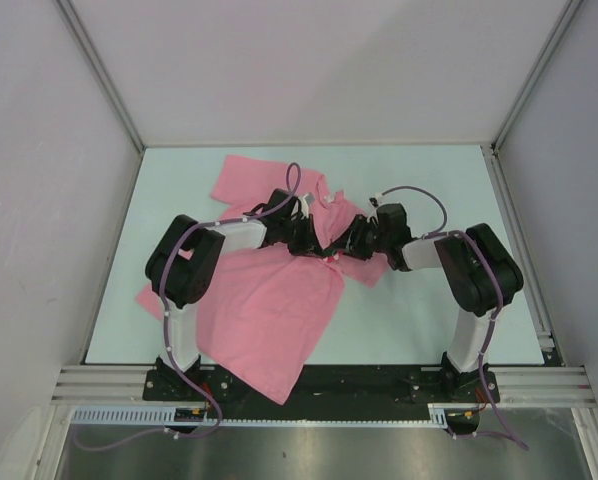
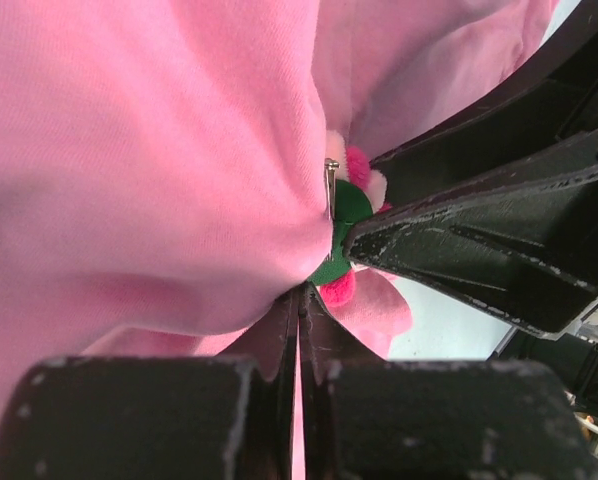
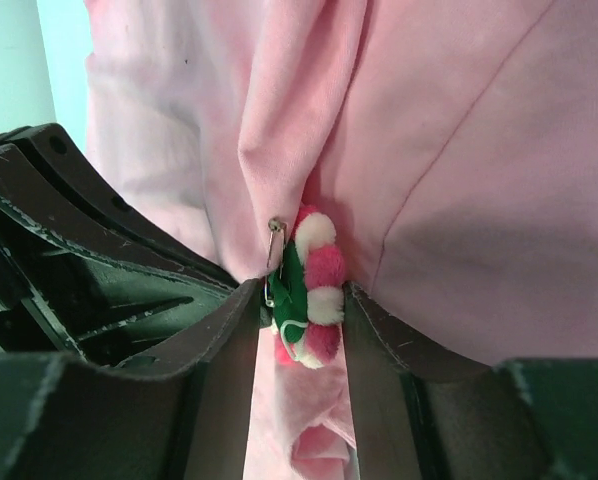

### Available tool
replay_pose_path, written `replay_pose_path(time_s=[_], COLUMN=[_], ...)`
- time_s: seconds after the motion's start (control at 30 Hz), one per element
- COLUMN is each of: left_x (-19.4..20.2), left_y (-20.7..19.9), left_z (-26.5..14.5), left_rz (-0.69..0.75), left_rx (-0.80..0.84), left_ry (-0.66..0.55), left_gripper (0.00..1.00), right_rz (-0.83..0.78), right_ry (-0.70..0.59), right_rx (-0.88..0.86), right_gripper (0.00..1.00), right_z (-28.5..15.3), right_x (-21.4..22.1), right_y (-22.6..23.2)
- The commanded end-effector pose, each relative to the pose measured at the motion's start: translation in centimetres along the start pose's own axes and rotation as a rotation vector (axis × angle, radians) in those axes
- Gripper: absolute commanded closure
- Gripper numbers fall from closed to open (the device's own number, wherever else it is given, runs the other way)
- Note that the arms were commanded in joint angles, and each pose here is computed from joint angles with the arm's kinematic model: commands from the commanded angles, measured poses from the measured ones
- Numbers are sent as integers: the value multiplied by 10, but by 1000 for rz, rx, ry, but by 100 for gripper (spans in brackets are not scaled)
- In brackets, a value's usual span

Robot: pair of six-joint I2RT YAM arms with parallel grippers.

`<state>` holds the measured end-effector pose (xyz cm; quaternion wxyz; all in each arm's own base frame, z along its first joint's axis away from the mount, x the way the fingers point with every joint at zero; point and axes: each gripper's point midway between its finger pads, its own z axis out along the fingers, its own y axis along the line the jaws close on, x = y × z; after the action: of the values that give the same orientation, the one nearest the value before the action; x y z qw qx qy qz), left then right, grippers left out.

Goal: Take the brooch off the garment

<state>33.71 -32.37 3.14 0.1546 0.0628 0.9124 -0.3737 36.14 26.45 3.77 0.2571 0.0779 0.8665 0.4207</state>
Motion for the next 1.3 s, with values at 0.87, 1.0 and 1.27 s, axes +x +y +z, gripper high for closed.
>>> replay_pose_path(time_s=[0.87,1.0,1.27], left_x=[-7,-5,-4], left_y=[-9,-10,-12], left_z=[2,2,2], left_rz=[5,5,9], left_rx=[28,29,35], left_ry=[-27,-23,-23], left_gripper=[100,99,100], right_rz=[-16,-15,-5], right_ry=[-16,-1,47], right_rx=[-59,-52,-41], right_gripper=[72,73,94], right_z=[11,15,23], right_x=[-12,-12,-4], right_y=[19,16,10])
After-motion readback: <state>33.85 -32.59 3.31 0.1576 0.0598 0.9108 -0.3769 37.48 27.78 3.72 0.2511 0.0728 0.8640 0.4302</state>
